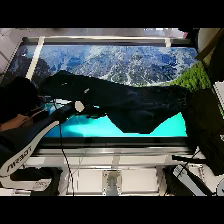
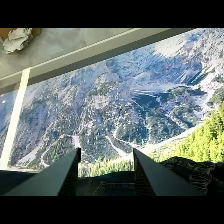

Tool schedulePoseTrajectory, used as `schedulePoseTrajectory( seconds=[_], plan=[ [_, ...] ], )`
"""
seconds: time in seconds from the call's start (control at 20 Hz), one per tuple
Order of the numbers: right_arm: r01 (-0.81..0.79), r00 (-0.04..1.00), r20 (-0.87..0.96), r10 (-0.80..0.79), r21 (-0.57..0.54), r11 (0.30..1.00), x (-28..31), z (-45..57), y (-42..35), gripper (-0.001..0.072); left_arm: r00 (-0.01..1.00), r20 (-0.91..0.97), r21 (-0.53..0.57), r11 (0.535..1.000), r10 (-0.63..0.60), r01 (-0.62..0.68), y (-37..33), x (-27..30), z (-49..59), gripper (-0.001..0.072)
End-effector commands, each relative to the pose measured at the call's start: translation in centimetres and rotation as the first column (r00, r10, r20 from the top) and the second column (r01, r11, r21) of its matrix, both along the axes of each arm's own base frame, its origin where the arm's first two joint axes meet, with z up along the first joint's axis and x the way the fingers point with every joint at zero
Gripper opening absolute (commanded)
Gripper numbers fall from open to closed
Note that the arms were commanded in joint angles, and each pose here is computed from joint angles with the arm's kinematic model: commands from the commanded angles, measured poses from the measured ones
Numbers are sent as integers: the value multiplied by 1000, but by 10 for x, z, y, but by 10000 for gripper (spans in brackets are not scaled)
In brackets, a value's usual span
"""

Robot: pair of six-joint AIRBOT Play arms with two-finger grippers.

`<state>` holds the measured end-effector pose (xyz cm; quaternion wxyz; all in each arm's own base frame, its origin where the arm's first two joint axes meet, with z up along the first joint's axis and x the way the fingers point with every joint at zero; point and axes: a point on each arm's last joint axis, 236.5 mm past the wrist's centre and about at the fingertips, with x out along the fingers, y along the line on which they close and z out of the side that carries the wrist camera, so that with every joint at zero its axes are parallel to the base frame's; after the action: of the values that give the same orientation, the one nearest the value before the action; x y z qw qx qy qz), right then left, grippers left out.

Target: Fold the clothes and pants, and hang the long-sleeved shirts on hangers.

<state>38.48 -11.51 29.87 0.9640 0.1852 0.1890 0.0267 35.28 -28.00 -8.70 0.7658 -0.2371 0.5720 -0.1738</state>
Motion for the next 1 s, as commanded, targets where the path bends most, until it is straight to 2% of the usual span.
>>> schedulePoseTrajectory(
  seconds=[0.0,0.15,0.3,0.4,0.5,0.55,0.6,0.65,0.8,0.95],
  plan=[
    [-27,999,-19,27,-8,1000,-7,-1,8,371,998,-17,-34,998,61,-62,-4,7,-7,273],
    [-28,999,-19,27,-7,1000,-7,-1,9,371,997,-28,-23,997,69,-70,-3,8,-18,273],
    [-44,998,-35,44,-3,999,-9,-4,13,370,990,14,-47,989,142,-141,-2,27,-18,272],
    [-56,997,-46,56,1,998,-10,-7,15,371,984,41,-59,984,173,-170,-2,39,-15,224],
    [-59,997,-49,59,2,998,-11,-7,16,371,985,44,-65,984,169,-166,-8,47,-15,218],
    [-62,997,-52,62,3,998,-11,-8,17,371,986,43,-70,985,161,-158,-12,49,-13,97],
    [-66,996,-57,67,4,998,-12,-9,18,370,987,49,-73,986,153,-150,-13,50,-9,15],
    [-76,995,-67,77,7,997,-13,-11,20,370,988,61,-69,988,145,-141,-11,51,-5,14],
    [-90,989,-121,89,-9,996,-19,-23,21,370,997,71,14,999,32,-33,16,41,10,13],
    [-110,969,-226,99,-36,993,-33,-45,20,370,993,29,148,983,-111,106,63,12,39,12]
  ],
)
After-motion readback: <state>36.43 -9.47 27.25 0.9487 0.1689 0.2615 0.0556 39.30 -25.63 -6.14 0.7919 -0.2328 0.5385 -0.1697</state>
